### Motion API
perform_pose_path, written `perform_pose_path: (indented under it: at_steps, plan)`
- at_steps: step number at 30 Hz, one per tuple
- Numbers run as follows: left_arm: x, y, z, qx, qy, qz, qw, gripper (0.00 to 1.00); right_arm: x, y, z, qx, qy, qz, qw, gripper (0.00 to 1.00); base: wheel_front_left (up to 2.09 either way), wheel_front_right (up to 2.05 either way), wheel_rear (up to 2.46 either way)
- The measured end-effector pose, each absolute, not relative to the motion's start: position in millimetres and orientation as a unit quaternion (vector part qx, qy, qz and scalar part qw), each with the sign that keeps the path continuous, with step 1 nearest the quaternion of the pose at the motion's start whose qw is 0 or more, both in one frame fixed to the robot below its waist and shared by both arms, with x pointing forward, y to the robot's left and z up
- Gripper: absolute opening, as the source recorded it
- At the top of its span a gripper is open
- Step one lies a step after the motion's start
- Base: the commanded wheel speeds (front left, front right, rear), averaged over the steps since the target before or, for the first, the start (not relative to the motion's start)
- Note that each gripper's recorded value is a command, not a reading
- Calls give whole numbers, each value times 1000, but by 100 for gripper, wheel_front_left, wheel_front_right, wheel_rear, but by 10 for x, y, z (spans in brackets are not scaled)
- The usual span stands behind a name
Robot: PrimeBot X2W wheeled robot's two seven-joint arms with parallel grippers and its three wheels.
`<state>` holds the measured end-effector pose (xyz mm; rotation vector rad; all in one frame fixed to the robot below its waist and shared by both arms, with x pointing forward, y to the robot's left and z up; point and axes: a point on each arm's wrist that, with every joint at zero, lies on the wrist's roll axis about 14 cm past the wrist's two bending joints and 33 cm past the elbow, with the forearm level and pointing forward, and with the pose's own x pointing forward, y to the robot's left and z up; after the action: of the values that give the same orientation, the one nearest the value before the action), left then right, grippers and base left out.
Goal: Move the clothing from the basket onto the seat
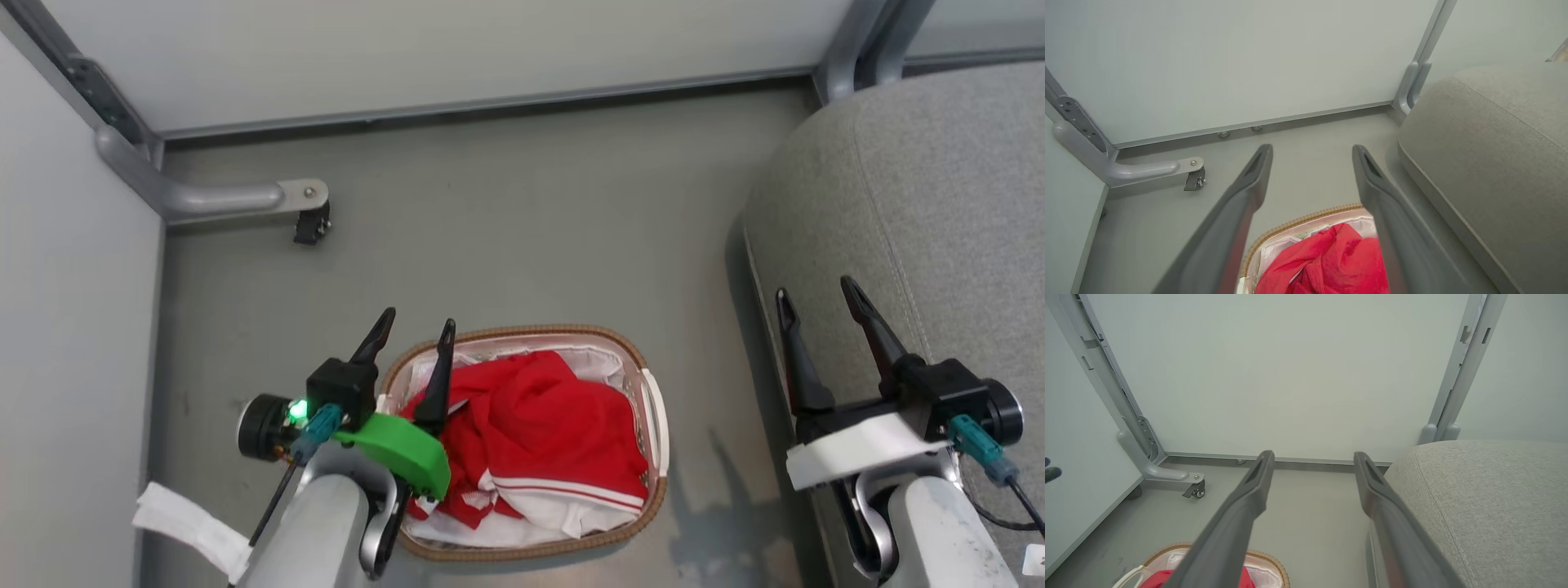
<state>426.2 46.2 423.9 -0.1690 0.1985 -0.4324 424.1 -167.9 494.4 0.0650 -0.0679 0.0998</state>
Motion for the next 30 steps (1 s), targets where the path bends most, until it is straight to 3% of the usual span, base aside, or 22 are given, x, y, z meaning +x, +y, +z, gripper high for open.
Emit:
perform_pose_path:
  at_steps: [17, 23, 30]
  plan:
    - [4227, -313, 2498, 17, 307, -383, 871, 100, 4622, -1969, 4252, 63, 35, 8, 997, 100, 0, 0, 0]
    - [4203, -402, 2043, 28, 355, -405, 842, 100, 4605, -2140, 4085, 64, 53, -16, 996, 100, 0, 0, 0]
    - [4304, -401, 1601, 37, 391, -399, 829, 100, 4534, -2288, 3847, 62, 86, -39, 994, 100, 0, 0, 0]
